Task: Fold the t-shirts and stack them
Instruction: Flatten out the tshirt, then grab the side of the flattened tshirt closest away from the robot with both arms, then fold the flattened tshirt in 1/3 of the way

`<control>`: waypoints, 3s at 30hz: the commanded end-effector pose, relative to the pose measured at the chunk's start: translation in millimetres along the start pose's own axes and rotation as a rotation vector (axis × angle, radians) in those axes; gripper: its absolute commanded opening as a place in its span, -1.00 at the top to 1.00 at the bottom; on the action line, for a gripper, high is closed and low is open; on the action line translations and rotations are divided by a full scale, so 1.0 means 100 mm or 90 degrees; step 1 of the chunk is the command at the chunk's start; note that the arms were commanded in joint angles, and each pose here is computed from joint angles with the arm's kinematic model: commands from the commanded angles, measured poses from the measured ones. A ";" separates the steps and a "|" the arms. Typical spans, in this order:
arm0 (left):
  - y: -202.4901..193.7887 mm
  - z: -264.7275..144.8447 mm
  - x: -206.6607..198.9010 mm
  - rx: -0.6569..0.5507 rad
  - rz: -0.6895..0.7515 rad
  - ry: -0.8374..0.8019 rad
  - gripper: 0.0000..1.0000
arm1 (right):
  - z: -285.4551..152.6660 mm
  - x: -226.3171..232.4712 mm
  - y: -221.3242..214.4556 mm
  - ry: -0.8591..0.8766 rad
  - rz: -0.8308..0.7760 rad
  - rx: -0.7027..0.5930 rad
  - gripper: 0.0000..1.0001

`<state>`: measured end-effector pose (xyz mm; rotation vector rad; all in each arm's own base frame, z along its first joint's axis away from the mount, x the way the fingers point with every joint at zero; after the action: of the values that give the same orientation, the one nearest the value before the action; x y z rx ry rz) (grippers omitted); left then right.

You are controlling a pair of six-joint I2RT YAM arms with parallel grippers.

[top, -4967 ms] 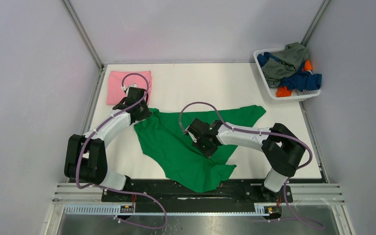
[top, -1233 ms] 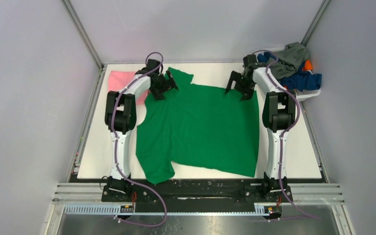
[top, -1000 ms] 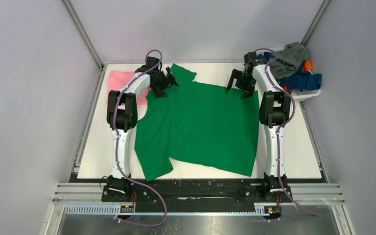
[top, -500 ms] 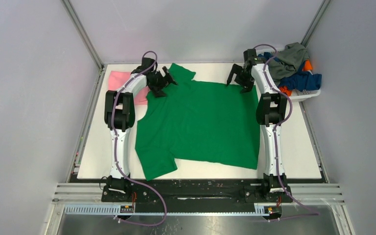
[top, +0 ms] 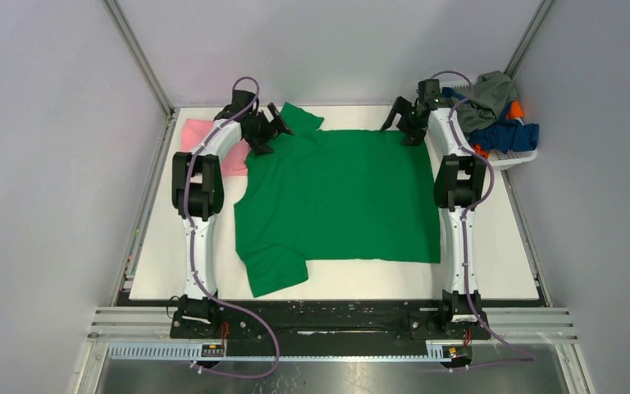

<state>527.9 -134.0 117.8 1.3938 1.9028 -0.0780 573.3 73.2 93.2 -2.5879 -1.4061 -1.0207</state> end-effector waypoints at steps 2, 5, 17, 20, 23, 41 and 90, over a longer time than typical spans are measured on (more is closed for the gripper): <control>0.14 -1.09 -0.64 -0.132 0.146 -0.005 -0.98 | -1.26 0.71 -0.08 0.063 -0.188 -0.077 -0.99; -0.21 -1.50 -0.63 -0.137 0.182 0.067 -0.98 | -1.72 0.83 -0.40 0.021 -0.280 -0.114 -0.99; -2.62 -2.29 0.20 0.079 0.175 0.281 -0.90 | -2.27 -0.26 -1.76 -0.027 -0.155 -0.125 -0.99; -3.11 -2.37 0.39 0.137 0.166 0.312 -0.86 | -2.31 -0.54 -2.00 -0.054 -0.101 -0.126 -0.99; -3.40 -2.43 0.56 0.161 0.137 0.320 -0.82 | -2.35 -0.82 -2.22 -0.082 -0.069 -0.134 -0.99; -3.78 -2.03 0.79 0.190 0.116 0.276 0.04 | -2.37 -1.77 -2.80 -0.248 0.116 -0.167 -0.99; -2.68 -2.23 -0.35 0.023 0.113 -0.041 1.00 | -2.20 -1.64 -2.60 -0.182 0.150 -0.075 1.00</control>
<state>160.1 -156.2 161.0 1.6357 1.8973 -0.0895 189.5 33.2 94.4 -3.0570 -0.9956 -0.7276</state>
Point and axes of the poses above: each gripper's point midway between its finger pads, its own z axis out along the fingers, its own x axis along the line the jaws close on, y = z × x, the point moved 7 cm from there along -z, back along the fingers, and after that the axes turned 9 degrees about z, right-handed, at the moved point
